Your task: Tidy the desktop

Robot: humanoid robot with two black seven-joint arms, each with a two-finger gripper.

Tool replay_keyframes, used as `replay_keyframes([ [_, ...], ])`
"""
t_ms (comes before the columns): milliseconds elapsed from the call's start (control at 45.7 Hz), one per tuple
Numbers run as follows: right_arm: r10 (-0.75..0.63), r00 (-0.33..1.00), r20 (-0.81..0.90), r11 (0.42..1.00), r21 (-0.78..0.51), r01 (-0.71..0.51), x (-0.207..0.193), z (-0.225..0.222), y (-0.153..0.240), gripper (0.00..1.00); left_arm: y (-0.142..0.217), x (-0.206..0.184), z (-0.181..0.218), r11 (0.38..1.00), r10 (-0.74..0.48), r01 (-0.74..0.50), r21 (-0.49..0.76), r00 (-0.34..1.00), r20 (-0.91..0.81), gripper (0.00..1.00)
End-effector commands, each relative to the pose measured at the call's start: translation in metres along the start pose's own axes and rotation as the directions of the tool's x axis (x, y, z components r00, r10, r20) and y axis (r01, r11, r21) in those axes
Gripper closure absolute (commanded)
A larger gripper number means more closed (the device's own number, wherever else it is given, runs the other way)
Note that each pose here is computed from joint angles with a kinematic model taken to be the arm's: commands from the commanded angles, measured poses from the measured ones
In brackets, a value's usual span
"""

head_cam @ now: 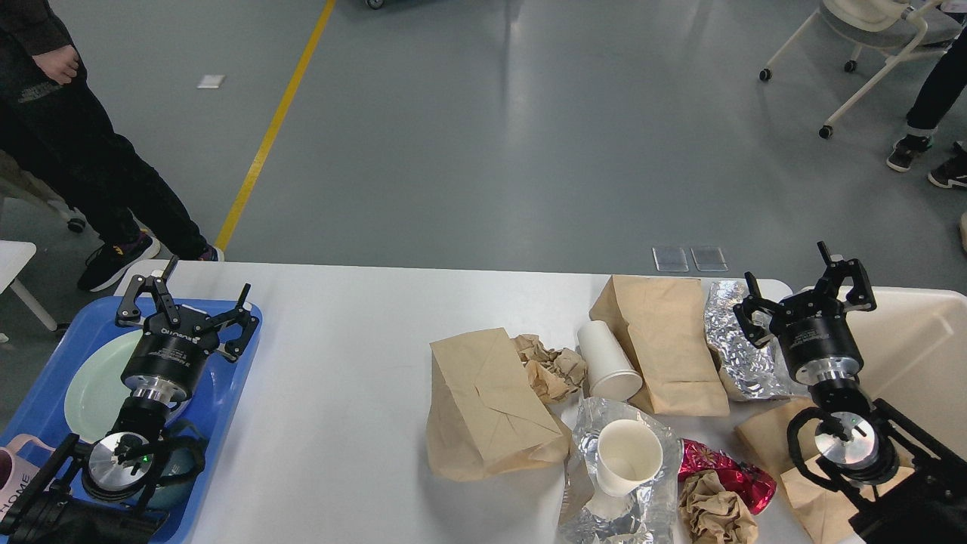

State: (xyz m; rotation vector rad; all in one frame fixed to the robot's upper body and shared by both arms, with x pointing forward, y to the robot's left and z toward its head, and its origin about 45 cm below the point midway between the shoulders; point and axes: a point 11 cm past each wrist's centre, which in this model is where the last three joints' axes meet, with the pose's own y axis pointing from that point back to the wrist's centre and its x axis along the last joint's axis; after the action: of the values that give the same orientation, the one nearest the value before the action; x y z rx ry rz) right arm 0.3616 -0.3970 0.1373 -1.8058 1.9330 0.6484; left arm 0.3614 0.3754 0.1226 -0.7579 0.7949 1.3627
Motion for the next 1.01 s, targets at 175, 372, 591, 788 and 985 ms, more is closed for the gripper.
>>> replay_keyframes([
  [175,-0.249,0.860,-0.446,0.958,-0.245,0.151,-0.020,-0.058,-0.029,0.00,0.000,0.000,0.000,1.000,0.000,0.000,0.000,1.000,0.000,0.03],
  [372,-0.492,0.579,-0.650,0.850,-0.503,0.158,-0.061,-0.060,-0.052,0.00,0.000,0.000,0.000,1.000,0.000,0.000,0.000,1.000,0.000,0.03],
  [591,-0.699,0.111,-0.707,0.708,-0.706,-0.036,-0.104,-0.093,-0.070,0.00,0.000,0.000,0.000,1.000,0.000,0.000,0.000,1.000,0.000,0.03],
  [788,-0.908,0.093,-0.409,0.406,-0.912,-0.055,-0.171,-0.088,-0.049,0.00,0.000,0.000,0.000,1.000,-0.001,0.001,0.000,1.000,0.000,0.03],
  [985,-0.969,-0.026,-0.245,0.242,-0.929,-0.282,-0.231,-0.094,-0.017,0.00,0.000,0.000,0.000,1.000,-0.001,0.001,0.000,1.000,0.000,0.03],
])
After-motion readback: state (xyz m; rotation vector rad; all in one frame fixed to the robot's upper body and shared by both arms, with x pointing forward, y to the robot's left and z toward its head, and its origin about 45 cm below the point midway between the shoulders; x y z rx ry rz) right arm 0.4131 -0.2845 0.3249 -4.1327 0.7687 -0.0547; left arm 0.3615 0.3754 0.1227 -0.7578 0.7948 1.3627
